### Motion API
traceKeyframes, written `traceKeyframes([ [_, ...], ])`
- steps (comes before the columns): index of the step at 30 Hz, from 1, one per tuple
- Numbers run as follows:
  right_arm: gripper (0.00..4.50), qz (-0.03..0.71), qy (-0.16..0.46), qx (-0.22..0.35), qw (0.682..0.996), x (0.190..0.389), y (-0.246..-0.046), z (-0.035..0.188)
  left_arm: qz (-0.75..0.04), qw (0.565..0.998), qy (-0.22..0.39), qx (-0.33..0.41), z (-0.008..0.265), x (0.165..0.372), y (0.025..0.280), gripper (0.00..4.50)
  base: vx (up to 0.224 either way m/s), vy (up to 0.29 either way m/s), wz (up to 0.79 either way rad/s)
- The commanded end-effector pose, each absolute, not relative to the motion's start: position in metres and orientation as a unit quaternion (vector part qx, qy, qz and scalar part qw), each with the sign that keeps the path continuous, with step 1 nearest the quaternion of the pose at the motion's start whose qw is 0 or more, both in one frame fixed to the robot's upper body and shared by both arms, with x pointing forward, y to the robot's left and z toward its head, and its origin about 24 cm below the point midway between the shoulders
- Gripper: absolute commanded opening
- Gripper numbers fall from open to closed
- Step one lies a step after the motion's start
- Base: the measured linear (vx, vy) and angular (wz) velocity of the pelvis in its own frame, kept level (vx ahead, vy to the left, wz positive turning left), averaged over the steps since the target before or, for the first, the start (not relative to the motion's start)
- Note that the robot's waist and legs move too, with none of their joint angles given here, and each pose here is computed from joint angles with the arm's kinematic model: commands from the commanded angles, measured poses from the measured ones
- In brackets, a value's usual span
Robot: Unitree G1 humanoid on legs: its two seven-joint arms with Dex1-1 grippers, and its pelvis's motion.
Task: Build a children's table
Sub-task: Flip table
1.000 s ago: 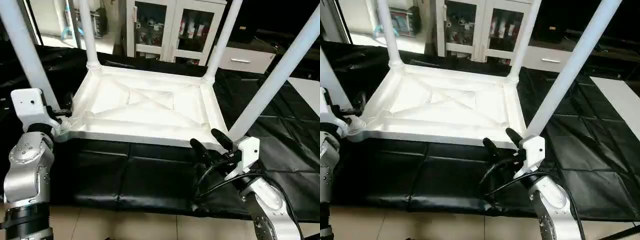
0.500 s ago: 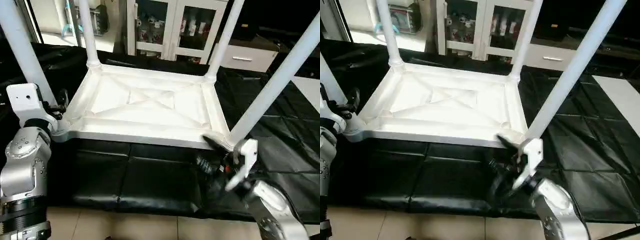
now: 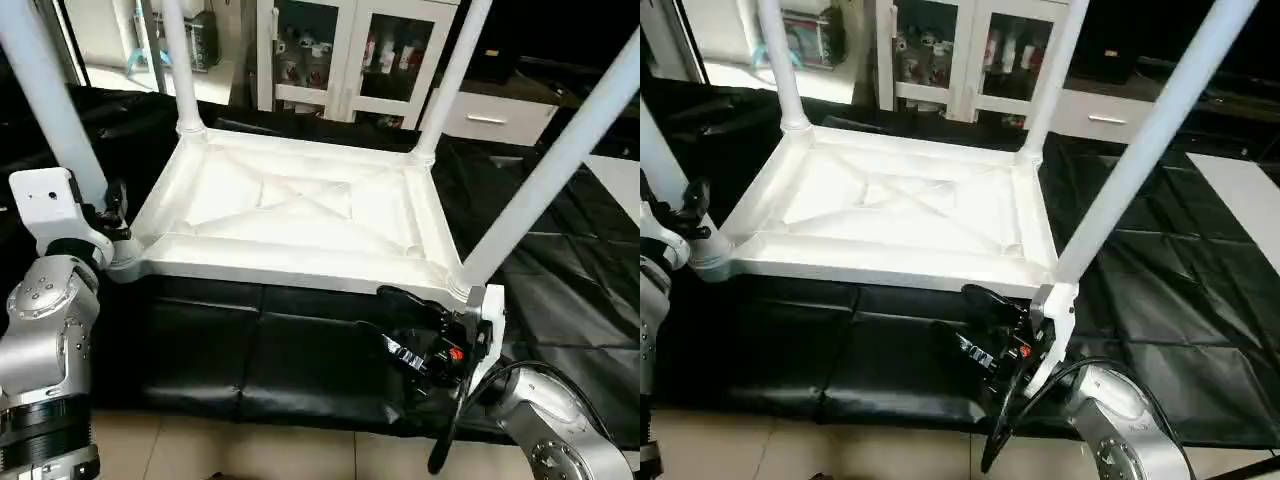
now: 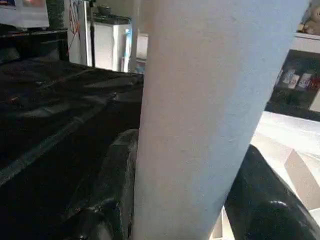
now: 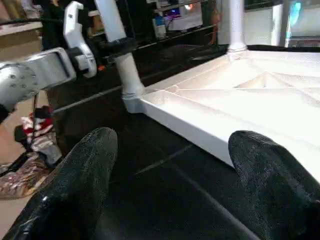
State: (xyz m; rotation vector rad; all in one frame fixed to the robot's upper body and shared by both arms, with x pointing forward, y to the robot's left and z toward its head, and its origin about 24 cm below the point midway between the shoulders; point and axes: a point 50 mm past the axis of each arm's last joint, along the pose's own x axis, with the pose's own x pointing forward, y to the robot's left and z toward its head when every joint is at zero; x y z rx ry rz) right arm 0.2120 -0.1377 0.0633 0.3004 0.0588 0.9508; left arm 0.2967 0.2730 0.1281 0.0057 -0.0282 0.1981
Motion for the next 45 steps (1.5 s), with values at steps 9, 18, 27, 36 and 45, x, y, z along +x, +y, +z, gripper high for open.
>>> traceKeyframes([
  [9,3.84,0.384,0.015,0.135,0.913,0.228,-0.149,0.066,0.061,0.981,-0.011,-0.182,0.122,0.299,0.249,2.06,0.000,0.000,0.00],
  [18,3.84,0.343,0.029,0.140,0.929,0.234,-0.153,0.060,0.036,0.960,-0.020,-0.276,0.123,0.300,0.232,2.06,0.000,0.000,0.00],
  [27,4.19,0.186,0.003,0.185,0.965,0.273,-0.169,0.066,0.014,0.954,-0.008,-0.301,0.121,0.299,0.215,2.06,0.000,0.000,0.00],
  [36,4.50,0.235,-0.048,0.240,0.941,0.278,-0.150,0.084,0.026,0.949,-0.002,-0.315,0.119,0.298,0.209,2.06,0.000,0.000,0.00],
  [45,4.50,0.251,-0.042,0.269,0.929,0.273,-0.145,0.082,0.032,0.948,-0.001,-0.316,0.119,0.299,0.209,2.06,0.000,0.000,0.00],
])
